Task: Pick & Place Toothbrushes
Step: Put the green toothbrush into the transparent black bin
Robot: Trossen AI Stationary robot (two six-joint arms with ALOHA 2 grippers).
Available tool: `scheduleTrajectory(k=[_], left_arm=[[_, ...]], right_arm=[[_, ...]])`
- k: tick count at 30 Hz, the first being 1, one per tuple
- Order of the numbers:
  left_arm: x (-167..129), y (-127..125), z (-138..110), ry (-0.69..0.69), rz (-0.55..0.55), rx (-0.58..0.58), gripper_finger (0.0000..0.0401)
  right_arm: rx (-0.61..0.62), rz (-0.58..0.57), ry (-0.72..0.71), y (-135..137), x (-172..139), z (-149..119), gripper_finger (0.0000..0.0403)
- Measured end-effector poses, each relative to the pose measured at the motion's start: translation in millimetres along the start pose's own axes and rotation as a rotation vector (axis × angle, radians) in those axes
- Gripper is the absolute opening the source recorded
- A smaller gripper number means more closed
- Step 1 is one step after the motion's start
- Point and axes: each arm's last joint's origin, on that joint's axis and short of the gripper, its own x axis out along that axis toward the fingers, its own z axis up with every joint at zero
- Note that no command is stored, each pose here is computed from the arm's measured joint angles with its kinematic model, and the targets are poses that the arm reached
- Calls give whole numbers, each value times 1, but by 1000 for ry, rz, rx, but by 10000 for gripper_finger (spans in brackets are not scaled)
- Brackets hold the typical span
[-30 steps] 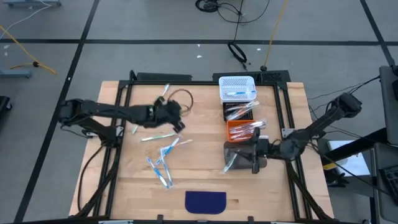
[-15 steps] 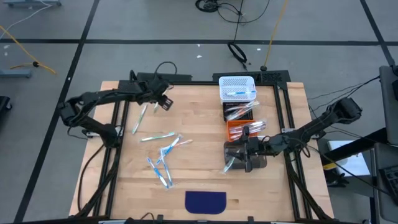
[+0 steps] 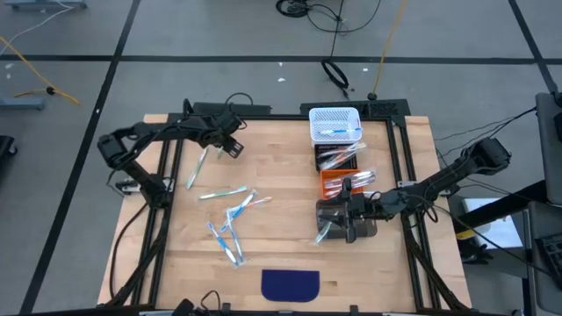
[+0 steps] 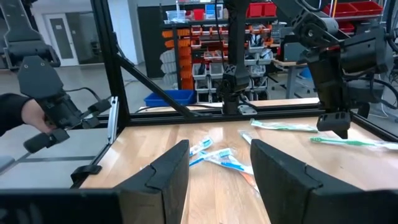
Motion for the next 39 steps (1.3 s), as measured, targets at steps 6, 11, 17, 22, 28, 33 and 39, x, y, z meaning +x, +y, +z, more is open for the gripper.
scheduleTrajectory(k=[6,11,17,22,28,33,39], left_arm=[[6,4,-1,32,9,-24,168],[24,5,-5,105,-5,-27,168],[38,1,-7,144,13,-16,160],[36,1,-7,139,0,-16,89],[32,1,-6,120,-9,-3,16],[28,1,-7,115,13,6,8],[13,-4,-7,83,-4,19,6]], right_arm=[[0,0,0,0,0,0,164],[0,1,0,0,0,0,162],[2,1,-3,0,0,0,162],[4,1,-3,0,0,0,162],[5,1,-3,0,0,0,160],[5,1,-3,0,0,0,159],[4,1,-1,0,0,0,158]])
